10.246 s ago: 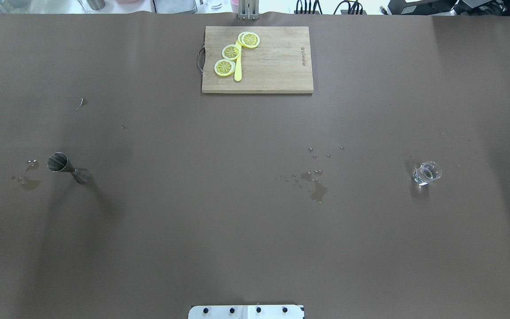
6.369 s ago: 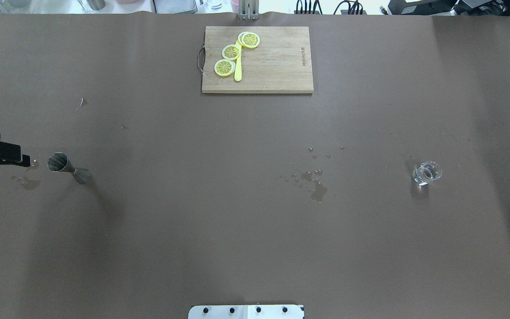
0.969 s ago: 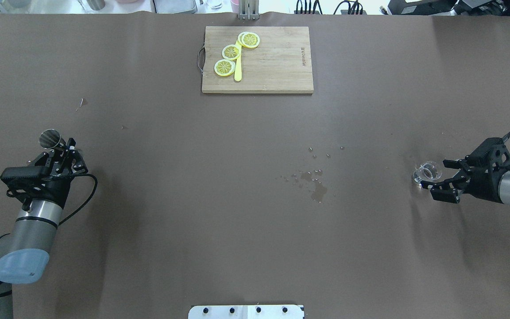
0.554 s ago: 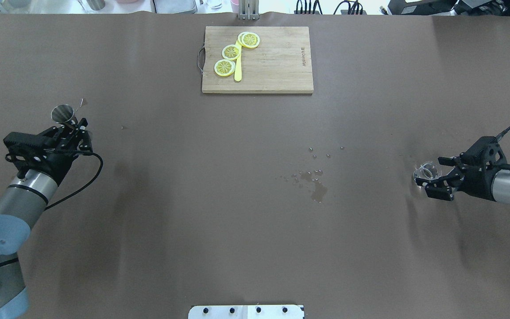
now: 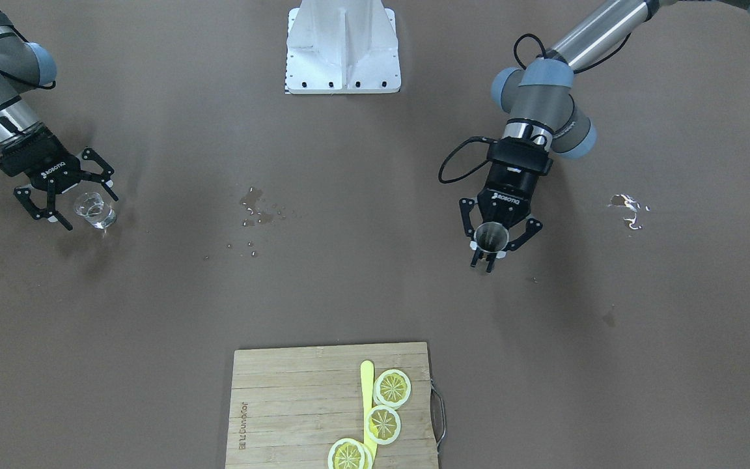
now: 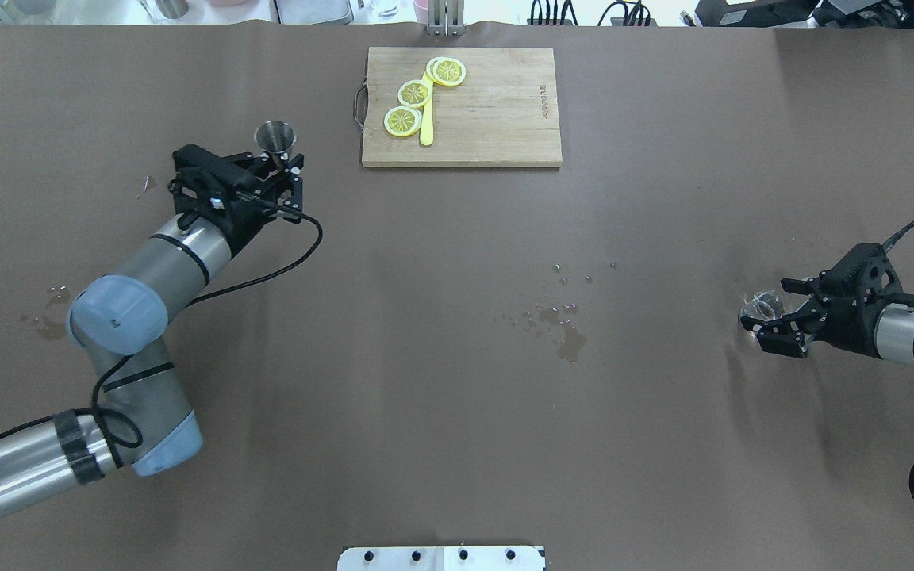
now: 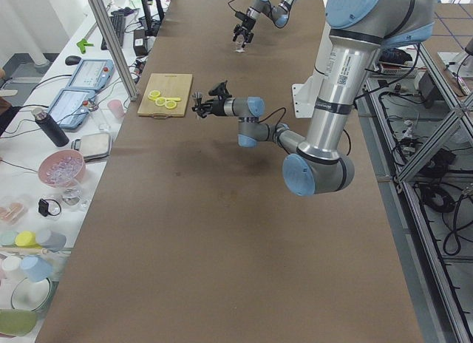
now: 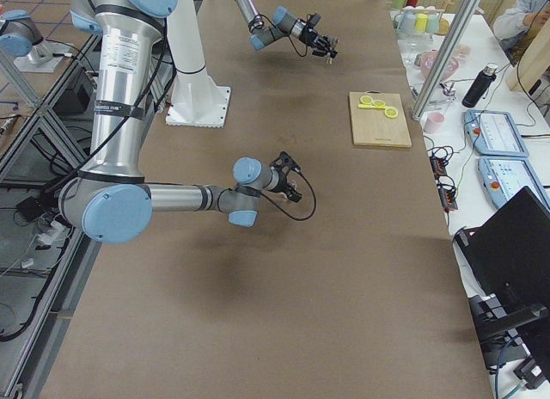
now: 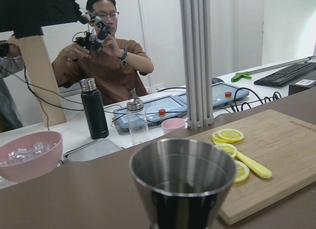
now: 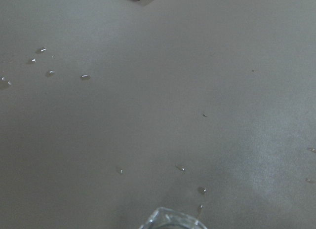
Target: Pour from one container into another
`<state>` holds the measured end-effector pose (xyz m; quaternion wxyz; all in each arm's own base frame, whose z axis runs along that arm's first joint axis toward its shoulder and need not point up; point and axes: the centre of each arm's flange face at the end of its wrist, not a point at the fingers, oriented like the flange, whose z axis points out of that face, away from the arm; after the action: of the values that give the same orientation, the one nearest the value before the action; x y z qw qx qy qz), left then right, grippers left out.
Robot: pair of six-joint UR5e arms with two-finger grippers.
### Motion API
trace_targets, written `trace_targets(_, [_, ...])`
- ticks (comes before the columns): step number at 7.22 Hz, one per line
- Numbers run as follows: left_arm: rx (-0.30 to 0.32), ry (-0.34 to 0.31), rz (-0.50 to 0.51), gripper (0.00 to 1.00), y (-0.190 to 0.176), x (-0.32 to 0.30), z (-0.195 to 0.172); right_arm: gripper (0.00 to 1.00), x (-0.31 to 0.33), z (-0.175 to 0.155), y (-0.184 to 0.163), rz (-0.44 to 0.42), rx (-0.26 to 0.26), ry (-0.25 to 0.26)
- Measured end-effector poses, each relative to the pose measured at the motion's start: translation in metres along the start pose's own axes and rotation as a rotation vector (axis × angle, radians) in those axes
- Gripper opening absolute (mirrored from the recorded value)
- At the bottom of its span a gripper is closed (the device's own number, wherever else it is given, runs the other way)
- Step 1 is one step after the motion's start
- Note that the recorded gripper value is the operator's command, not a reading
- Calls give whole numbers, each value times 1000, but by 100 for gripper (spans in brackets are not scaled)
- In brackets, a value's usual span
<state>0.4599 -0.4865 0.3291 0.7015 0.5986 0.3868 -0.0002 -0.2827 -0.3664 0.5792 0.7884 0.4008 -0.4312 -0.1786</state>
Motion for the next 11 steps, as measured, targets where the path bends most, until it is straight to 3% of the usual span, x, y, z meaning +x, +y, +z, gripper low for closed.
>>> trace_targets(3, [-88, 154, 1, 0, -71, 77, 55, 97, 1, 6, 6, -4, 0, 5])
trace_targets(5, [-78, 228, -11, 0, -88, 97, 54, 95, -1, 9, 7, -7, 0, 3])
trace_targets(7, [-43, 297, -33, 0, -83, 112, 42, 93, -4, 13, 9, -11, -2, 4])
trace_targets(10, [-49, 319, -35, 0, -60, 111, 33, 79, -6, 17, 11, -13, -6, 6])
trace_targets(11, [-49, 332, -38, 0, -53, 116, 28, 79, -6, 17, 11, -17, -5, 6])
